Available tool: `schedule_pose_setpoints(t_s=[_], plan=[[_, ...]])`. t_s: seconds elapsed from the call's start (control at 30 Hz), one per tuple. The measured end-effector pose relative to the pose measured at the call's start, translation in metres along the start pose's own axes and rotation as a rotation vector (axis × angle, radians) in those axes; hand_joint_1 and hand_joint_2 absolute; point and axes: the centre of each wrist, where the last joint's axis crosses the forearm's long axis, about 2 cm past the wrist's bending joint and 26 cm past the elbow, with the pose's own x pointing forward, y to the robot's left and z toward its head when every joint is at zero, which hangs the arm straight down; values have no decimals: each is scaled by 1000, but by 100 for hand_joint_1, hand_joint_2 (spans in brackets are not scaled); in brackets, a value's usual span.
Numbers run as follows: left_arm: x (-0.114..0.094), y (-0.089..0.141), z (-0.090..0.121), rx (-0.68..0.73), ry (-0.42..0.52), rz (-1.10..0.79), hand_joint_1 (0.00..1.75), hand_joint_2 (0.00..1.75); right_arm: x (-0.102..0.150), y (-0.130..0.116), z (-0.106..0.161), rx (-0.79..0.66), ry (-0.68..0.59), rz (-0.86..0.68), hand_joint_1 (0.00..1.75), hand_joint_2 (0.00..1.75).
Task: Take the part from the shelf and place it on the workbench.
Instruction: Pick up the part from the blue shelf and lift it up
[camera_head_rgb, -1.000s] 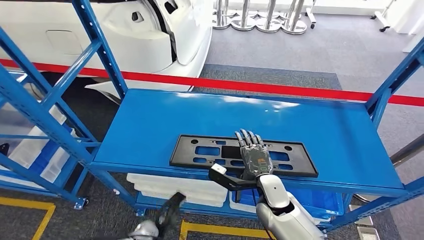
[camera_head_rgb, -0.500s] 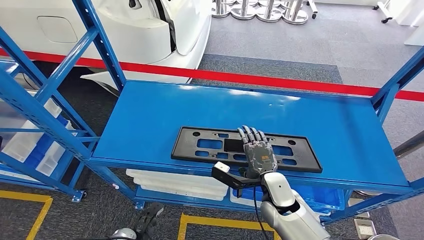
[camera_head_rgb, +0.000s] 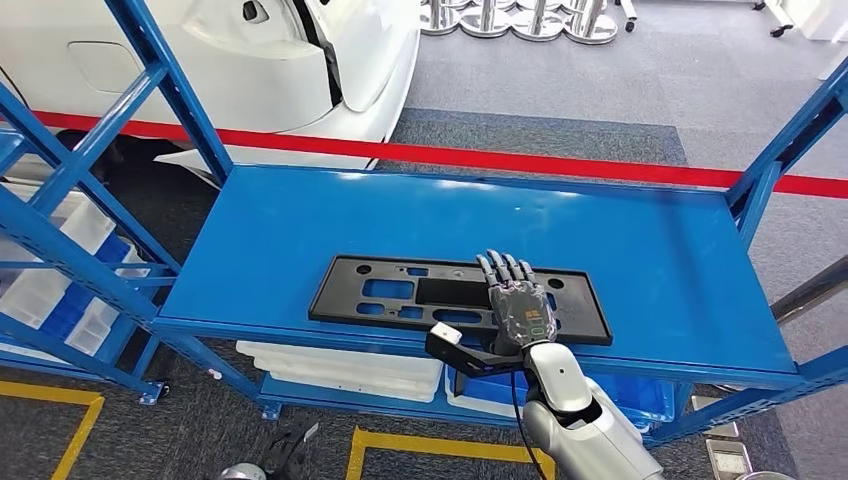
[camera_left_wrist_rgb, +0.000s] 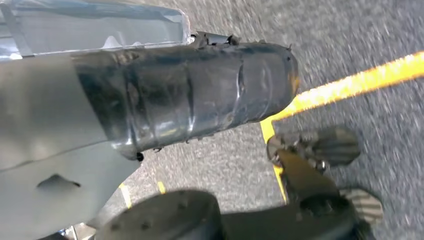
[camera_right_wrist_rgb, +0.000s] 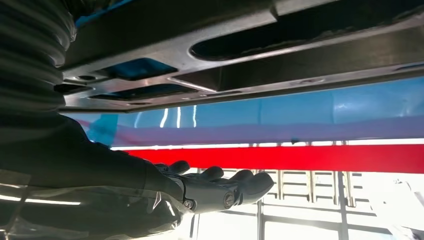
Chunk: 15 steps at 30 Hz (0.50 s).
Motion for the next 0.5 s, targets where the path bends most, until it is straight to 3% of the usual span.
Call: schedule_pose_setpoints(t_s=[0.17, 0.33, 0.47, 0.5], plan=[[-2, 15, 1, 24, 5, -13, 0, 0, 0, -1, 0, -2, 0, 0, 0, 175], [-1, 12, 0, 19, 0, -9, 0, 0, 0, -2, -1, -5, 0, 0, 0, 175], [3, -2, -1, -2, -3, 4, 0, 0, -2, 0, 1, 3, 5, -3, 175, 175], [3, -5, -1, -6, 2, 9, 0, 0, -3, 1, 1, 14, 15, -16, 175, 175]])
